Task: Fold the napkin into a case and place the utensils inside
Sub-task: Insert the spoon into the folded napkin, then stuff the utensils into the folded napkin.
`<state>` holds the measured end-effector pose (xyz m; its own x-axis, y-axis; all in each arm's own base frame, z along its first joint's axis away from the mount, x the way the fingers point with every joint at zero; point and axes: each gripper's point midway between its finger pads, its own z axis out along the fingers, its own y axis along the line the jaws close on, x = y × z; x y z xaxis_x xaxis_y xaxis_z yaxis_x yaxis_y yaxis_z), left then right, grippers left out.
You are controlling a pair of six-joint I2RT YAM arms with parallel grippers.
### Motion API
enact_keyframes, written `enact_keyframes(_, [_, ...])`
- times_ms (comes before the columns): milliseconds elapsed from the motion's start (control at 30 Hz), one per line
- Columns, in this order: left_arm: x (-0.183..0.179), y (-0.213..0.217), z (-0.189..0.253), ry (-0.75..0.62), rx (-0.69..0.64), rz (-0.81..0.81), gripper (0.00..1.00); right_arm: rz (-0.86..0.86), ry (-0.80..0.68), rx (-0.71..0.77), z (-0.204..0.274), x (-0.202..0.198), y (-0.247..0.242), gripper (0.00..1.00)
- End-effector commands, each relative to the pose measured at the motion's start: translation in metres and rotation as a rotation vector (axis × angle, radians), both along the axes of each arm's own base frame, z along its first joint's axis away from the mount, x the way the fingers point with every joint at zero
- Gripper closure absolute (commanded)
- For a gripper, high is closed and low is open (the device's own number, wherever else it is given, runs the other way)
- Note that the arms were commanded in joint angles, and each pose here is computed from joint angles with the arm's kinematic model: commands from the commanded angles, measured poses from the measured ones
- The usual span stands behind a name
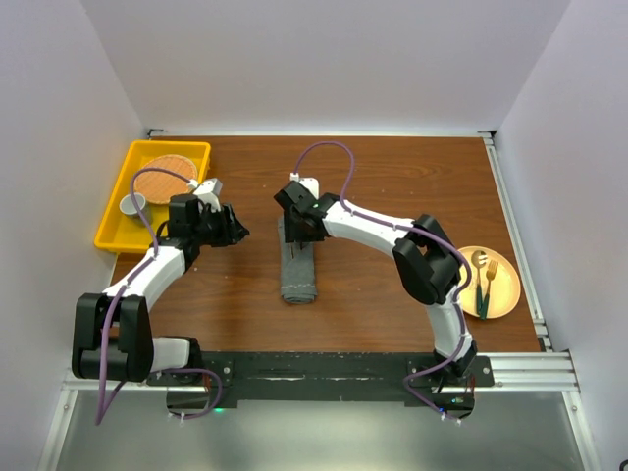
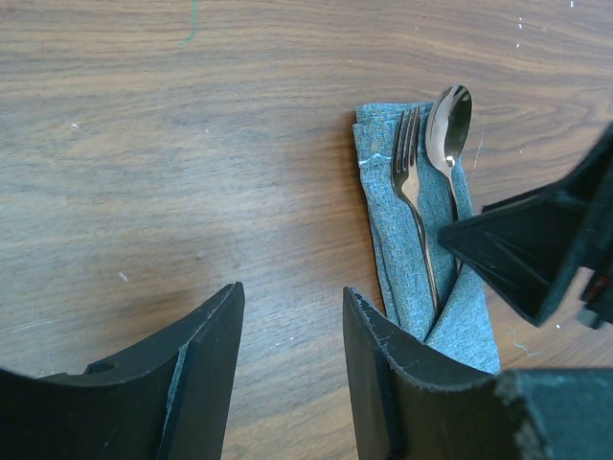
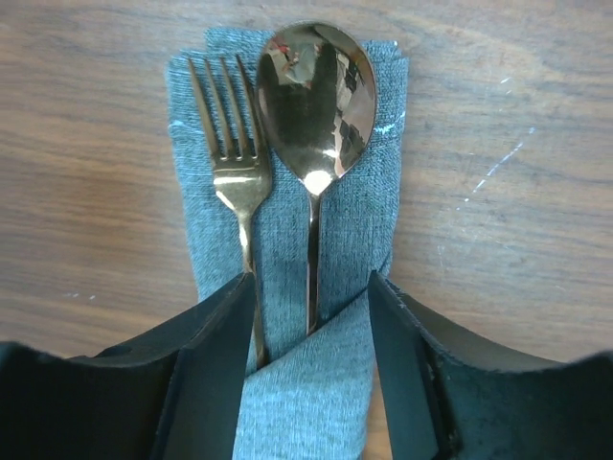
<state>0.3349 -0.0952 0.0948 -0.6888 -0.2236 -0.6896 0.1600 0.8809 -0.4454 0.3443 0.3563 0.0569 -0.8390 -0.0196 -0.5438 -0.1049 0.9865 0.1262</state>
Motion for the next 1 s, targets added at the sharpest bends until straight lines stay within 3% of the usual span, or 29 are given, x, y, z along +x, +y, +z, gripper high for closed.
enact_keyframes(0, [0.010, -0.001, 0.020, -0.083, 0.007, -0.030, 0.50, 0.007, -0.088, 0.055, 0.058, 0.005, -0.002, 0.44])
enact_keyframes(167, [0.014, -0.008, 0.030, -0.152, 0.081, -0.196, 0.50, 0.102, -0.152, 0.066, 0.097, 0.023, -0.007, 0.40])
enact_keyframes(333, [0.030, -0.030, 0.066, -0.361, 0.190, -0.539, 0.46, 0.298, -0.216, -0.061, 0.122, 0.052, -0.039, 0.14])
enact_keyframes(433, [0.058, -0.032, 0.072, -0.434, 0.326, -0.640, 0.41, 0.385, -0.216, 0.012, 0.127, 0.061, -0.062, 0.02])
enact_keyframes(633, [0.109, -0.049, 0.073, -0.530, 0.516, -0.826, 0.28, 0.323, -0.099, 0.139, 0.100, 0.083, -0.127, 0.02])
enact_keyframes(767, [0.143, -0.070, 0.076, -0.637, 0.655, -0.924, 0.17, 0.357, -0.119, 0.116, 0.100, 0.083, -0.149, 0.02])
enact_keyframes(967, [0.175, -0.096, 0.065, -0.720, 0.704, -1.044, 0.06, 0.376, -0.092, 0.137, 0.095, 0.075, -0.163, 0.02])
